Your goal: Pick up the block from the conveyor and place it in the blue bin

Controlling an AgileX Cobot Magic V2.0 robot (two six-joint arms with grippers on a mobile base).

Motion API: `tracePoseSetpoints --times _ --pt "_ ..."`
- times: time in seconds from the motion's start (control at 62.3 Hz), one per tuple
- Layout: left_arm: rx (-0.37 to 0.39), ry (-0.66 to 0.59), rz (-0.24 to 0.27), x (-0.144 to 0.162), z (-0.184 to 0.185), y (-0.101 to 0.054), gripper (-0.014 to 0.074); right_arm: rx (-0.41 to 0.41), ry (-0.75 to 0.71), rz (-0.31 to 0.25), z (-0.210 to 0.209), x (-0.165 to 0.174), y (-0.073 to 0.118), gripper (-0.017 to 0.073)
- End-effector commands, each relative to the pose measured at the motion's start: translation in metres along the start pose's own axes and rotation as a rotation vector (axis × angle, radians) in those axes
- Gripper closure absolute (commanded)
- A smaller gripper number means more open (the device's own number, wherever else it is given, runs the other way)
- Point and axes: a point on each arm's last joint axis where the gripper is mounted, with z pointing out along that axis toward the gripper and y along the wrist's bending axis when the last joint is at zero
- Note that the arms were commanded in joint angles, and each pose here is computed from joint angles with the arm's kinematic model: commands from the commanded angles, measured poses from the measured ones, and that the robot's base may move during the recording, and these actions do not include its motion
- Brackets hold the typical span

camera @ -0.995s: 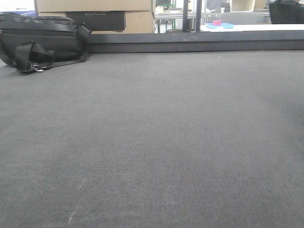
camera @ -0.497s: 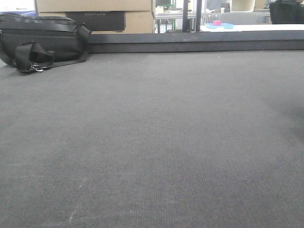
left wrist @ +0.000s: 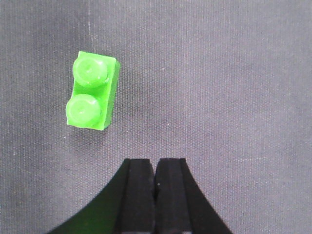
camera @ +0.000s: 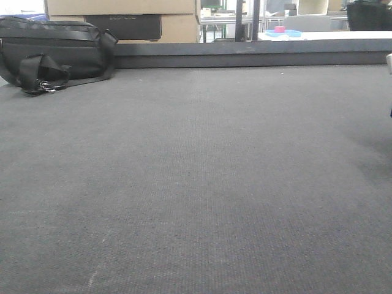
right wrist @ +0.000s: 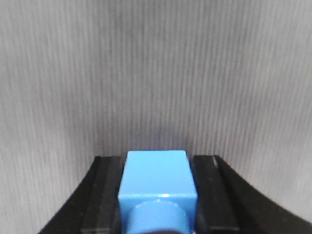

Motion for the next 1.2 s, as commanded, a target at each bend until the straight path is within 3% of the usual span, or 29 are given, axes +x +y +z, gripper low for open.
tracePoseSetpoints --times 0.0,0.048,0.209,0.273,0.337,0.481,0.561,0.626,0.914,1.011,1.187 --pt "0.001 -0.020 -0.021 -0.005 -0.004 0.004 0.0705 0.010 -0.013 -0.004 -0.013 0.002 -0.001 0.0715" --pt "-0.006 0.006 -0.014 -0.007 -0.006 0.009 0.0705 0.011 -0.036 -0.005 -0.023 0.004 0.000 0.0715" --pt "-0.023 0.069 0.100 -0.019 -0.005 0.030 0.0705 -0.006 -0.146 -0.002 -0.052 0.012 0.003 0.0715" --pt "-0.028 0.059 0.112 -0.025 -0.001 0.034 0.0705 -0.017 -0.189 0.002 -0.061 0.015 0.005 0.0715" --pt "-0.037 0.057 0.121 -0.029 0.005 0.037 0.0705 -0.023 -0.220 0.004 -0.068 0.017 0.006 0.0715" --pt "-0.029 0.079 0.206 -0.037 0.025 0.038 0.0705 -0.033 -0.246 0.007 -0.075 0.020 0.007 0.0715" --pt "-0.020 0.097 0.205 -0.040 0.036 0.039 0.0697 -0.033 -0.250 0.007 -0.075 0.020 0.007 0.0715" --pt "-0.016 0.111 0.204 -0.042 0.044 0.039 0.0650 -0.033 -0.253 0.008 -0.074 0.019 0.007 0.0715" --pt "-0.003 0.173 0.202 -0.047 0.075 0.041 0.0214 -0.033 -0.260 0.008 -0.074 0.019 0.007 0.0715" --pt "-0.005 0.157 0.201 -0.048 0.086 0.042 0.0165 -0.034 -0.271 0.009 -0.075 0.018 0.007 0.0715" --pt "0.007 0.187 0.195 -0.046 0.107 0.042 0.0171 -0.034 -0.283 0.009 -0.075 0.017 0.007 0.0715"
